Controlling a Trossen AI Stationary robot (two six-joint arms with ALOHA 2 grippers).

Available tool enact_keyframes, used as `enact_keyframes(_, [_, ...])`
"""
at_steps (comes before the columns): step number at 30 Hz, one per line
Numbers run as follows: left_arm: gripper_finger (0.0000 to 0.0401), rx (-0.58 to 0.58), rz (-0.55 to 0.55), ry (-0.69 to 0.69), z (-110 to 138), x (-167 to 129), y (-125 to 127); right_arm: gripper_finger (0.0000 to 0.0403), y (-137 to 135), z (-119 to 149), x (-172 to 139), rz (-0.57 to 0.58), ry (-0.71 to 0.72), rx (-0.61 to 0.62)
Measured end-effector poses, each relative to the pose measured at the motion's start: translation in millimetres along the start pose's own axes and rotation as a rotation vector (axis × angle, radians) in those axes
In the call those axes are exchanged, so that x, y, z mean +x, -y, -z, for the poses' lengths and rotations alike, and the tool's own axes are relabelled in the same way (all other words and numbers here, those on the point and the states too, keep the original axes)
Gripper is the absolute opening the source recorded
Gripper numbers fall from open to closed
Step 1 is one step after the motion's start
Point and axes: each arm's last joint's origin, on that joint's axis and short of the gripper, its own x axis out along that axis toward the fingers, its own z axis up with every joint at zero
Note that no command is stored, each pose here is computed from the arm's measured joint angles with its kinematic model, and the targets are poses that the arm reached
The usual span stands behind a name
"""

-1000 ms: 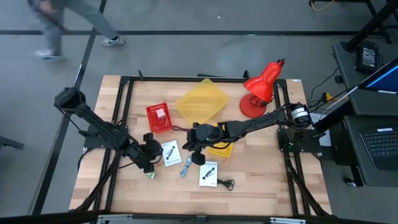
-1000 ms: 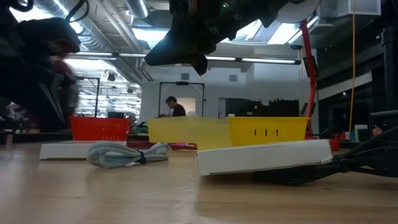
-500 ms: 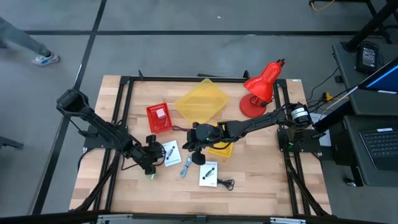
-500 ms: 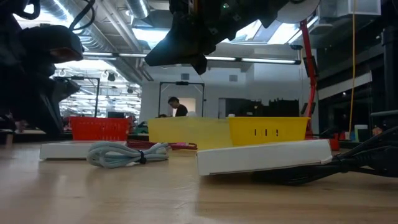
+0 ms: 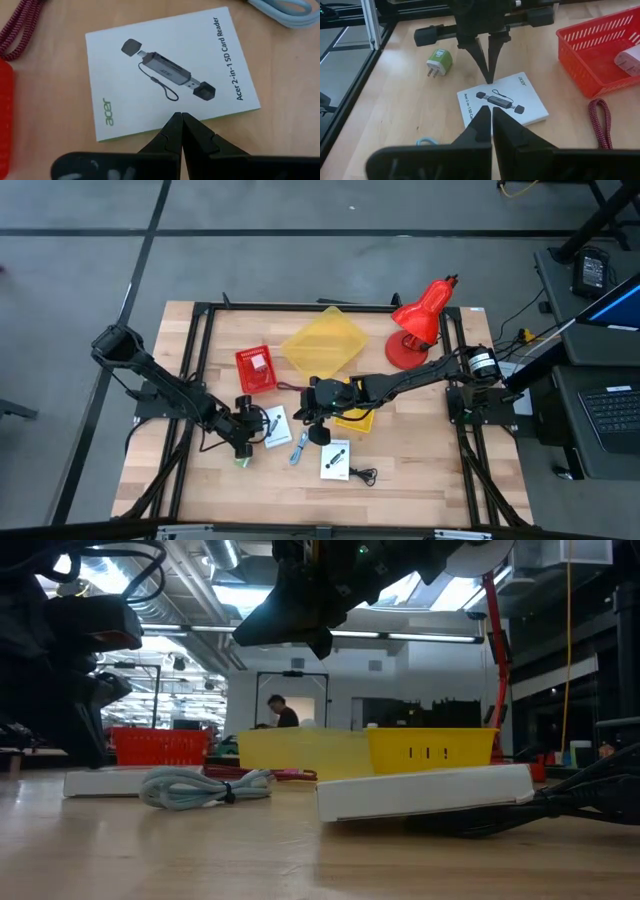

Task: Pick and place items into bin
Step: Put the left white box into the small yellow bin

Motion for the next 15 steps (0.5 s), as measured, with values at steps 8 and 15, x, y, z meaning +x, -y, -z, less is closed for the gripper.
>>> enact_keyframes(8, [0.0002, -0.005, 0.002, -0.003, 0.2, -0.1, 0.0, 0.0000, 0.0, 0.1, 0.0, 0.000, 0.000, 0.024])
enact_keyframes(15, [0.0002, -0.006, 0.003, -0.004, 0.2, -0.1, 0.0, 0.0000, 0.0, 0.2, 0.0, 0.001, -0.001, 0.056])
